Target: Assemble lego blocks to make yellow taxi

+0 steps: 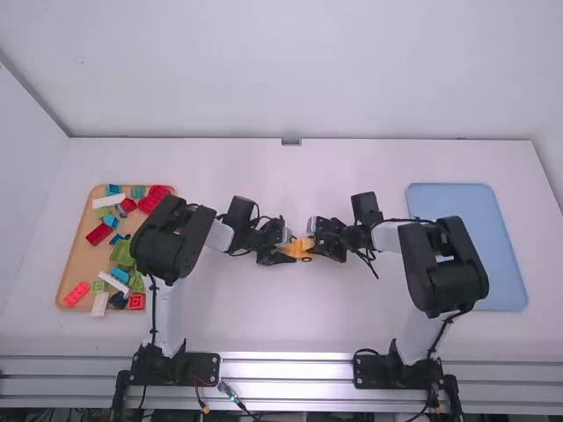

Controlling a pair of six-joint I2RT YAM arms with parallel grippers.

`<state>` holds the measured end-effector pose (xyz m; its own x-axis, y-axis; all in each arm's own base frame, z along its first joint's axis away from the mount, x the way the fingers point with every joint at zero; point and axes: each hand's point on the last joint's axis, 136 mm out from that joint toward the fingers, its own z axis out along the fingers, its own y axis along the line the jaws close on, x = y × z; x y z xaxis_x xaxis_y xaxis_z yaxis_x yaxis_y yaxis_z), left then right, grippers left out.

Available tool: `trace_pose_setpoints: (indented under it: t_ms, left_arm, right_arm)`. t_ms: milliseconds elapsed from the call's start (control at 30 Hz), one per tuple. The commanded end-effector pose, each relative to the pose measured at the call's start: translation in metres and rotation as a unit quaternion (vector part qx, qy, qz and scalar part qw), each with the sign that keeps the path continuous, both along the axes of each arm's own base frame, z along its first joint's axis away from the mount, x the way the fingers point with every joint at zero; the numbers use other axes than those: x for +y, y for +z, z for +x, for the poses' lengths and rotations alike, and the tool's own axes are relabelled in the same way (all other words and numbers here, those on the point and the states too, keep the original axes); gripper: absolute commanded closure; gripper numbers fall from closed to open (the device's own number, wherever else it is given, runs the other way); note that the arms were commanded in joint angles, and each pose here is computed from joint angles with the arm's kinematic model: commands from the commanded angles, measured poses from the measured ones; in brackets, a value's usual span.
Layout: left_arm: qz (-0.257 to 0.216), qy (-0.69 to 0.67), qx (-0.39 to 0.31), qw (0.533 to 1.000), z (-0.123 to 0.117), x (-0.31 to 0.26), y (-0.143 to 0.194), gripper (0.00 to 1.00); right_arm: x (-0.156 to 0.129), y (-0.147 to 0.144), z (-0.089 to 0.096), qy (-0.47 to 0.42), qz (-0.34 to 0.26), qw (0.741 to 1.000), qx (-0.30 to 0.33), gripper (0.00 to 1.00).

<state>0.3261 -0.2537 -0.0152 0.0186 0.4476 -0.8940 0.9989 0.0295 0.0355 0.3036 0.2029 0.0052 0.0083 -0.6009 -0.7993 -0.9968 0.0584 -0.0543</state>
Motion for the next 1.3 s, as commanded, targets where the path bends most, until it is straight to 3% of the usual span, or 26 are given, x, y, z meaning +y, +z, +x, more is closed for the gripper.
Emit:
trace_pose_setpoints:
  t_ms: [0,567,767,900,1033,1133,1267]
  left_arm:
    - [0.012,0.003,0.02,1.0,-0.006,0.0,-0.011,0.68]
    - [0.014,0.003,0.025,1.0,-0.008,0.0,-0.011,0.69]
    - [0.014,0.003,0.025,1.0,-0.008,0.0,-0.011,0.69]
    - [0.014,0.005,0.025,1.0,-0.007,0.001,-0.012,0.69]
    - [0.014,0.003,0.025,1.0,-0.008,0.0,-0.012,0.69]
    - [0.014,0.005,0.025,1.0,-0.007,0.001,-0.012,0.69]
    - [0.014,0.003,0.025,1.0,-0.008,0.0,-0.012,0.69]
  right_arm:
    - [0.003,0.004,0.005,0.007,0.008,1.0,-0.008,0.84]
    - [0.014,0.001,-0.001,0.024,-0.006,1.0,-0.018,0.87]
    - [0.01,0.001,0.002,0.012,-0.004,1.0,-0.009,0.82]
    - [0.011,0.001,0.001,0.014,-0.004,1.0,-0.009,0.71]
    - [0.012,0.001,0.0,0.016,-0.002,1.0,-0.008,0.46]
    - [0.012,0.002,0.0,0.015,-0.002,1.0,-0.007,0.37]
    - [0.014,0.006,0.002,0.017,0.011,1.0,-0.011,0.35]
